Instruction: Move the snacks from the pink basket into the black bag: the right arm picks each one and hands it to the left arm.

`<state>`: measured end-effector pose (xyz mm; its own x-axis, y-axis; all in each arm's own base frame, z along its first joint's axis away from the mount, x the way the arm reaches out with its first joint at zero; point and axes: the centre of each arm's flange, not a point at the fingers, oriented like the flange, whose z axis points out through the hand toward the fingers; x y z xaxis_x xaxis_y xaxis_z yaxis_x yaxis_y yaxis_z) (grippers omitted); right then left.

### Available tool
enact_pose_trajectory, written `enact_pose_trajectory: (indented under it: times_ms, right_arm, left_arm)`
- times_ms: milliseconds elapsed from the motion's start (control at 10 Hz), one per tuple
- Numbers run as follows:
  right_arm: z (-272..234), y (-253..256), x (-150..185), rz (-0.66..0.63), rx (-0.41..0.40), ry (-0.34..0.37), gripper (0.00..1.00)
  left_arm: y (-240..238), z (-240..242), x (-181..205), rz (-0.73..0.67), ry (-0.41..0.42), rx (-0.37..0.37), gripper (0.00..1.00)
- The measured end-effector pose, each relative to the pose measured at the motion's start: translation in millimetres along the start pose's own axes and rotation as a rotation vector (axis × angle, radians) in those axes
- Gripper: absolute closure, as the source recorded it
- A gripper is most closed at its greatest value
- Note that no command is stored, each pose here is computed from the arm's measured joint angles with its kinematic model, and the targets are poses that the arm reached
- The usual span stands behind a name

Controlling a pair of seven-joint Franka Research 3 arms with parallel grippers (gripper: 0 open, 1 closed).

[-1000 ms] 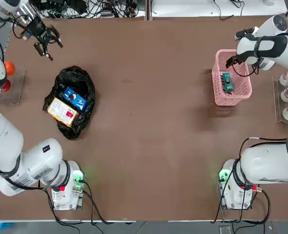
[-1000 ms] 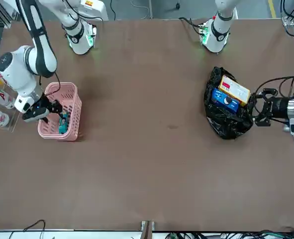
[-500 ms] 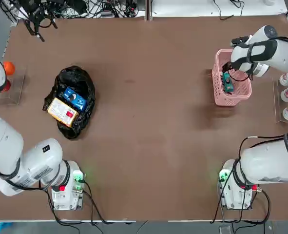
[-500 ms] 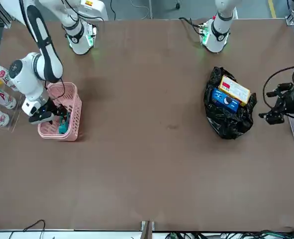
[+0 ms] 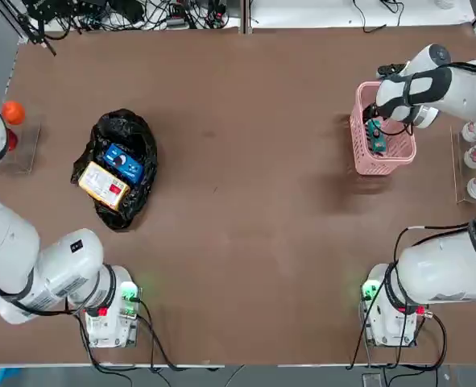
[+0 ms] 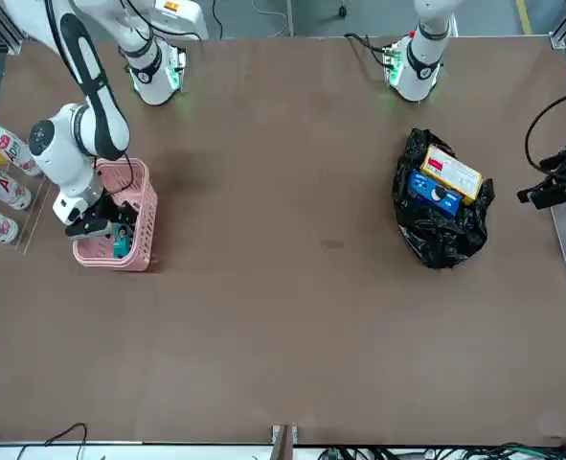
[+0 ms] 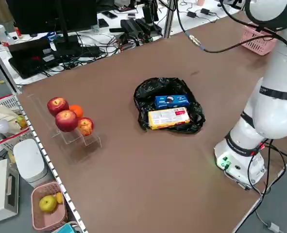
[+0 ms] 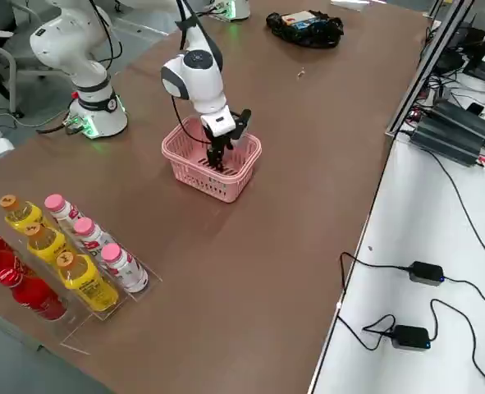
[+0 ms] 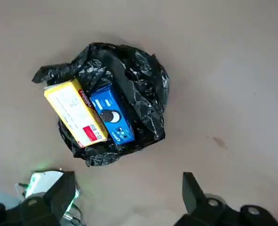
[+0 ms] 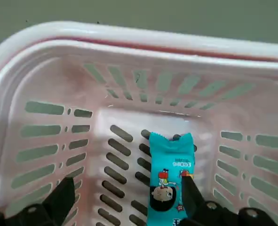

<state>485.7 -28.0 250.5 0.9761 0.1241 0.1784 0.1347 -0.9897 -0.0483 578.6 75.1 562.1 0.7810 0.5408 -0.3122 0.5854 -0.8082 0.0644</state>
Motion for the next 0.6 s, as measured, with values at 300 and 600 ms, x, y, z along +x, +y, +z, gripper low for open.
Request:
enact_pose_trajectory:
  times_ms: [300, 600]
  right_arm:
    - [5, 1, -5, 0.006, 0.001, -0.013, 0.0]
    - [6, 19, -10, 0.065, -0.008, -0.019, 0.0]
  left_arm:
    - [35, -18, -26, 0.174, 0.064, 0.008, 0.0]
    - [65, -37, -61, 0.305, 0.153, 0.042, 0.0]
